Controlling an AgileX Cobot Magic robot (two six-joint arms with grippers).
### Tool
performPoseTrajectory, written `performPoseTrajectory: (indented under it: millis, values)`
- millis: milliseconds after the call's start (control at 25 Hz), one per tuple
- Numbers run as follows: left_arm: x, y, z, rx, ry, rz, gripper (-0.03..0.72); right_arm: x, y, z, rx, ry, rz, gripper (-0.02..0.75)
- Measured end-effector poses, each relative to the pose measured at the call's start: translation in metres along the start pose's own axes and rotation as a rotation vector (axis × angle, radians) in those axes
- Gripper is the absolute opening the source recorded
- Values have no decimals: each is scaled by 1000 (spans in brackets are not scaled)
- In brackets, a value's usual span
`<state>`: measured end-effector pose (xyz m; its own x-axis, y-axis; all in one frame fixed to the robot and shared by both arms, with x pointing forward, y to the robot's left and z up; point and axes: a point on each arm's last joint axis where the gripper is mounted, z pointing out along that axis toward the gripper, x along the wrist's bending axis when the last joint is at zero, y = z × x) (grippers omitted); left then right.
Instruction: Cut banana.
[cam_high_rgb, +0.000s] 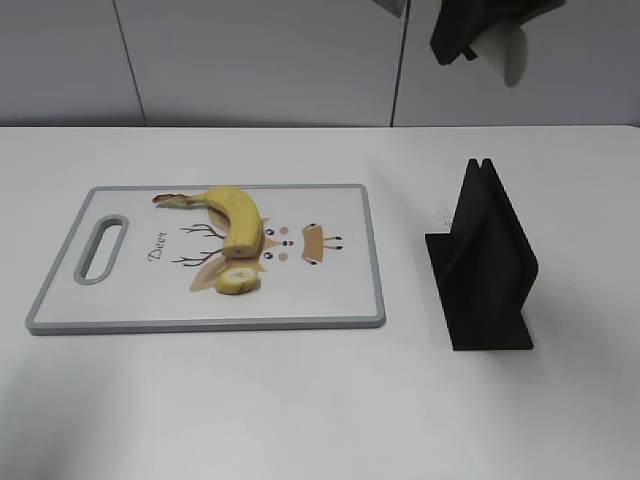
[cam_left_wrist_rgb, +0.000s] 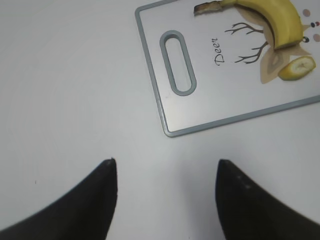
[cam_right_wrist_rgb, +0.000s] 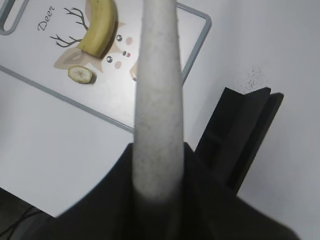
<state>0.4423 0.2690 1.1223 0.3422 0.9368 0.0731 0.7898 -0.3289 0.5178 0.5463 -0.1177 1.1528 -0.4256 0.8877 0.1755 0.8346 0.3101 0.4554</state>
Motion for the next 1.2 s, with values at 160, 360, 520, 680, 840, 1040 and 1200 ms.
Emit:
performPoseTrajectory:
  millis: [160, 360, 520, 680, 840, 1040, 1200]
  values:
    - [-5, -23, -14, -39, 16, 3, 593, -4, -14, -10, 2, -41, 52, 170]
    - [-12, -53, -23, -67, 23, -1, 593, -9, -35, -17, 23, -81, 103, 170]
    - [-18, -80, -24, -81, 26, -13, 593, -16, -59, -15, 64, -127, 147, 170]
    - [-23, -107, -23, -94, 43, -9, 593, -19, -77, -12, 88, -140, 181, 170]
    - [-28, -131, -26, -141, 62, -3, 592, -23, -91, -4, 85, -146, 224, 170]
    - [-34, -156, -32, -227, 81, 0, 591, -38, -105, 7, 112, -167, 292, 169]
    - [-39, -178, -34, -307, 94, 1, 591, -47, -111, 16, 117, -175, 328, 169]
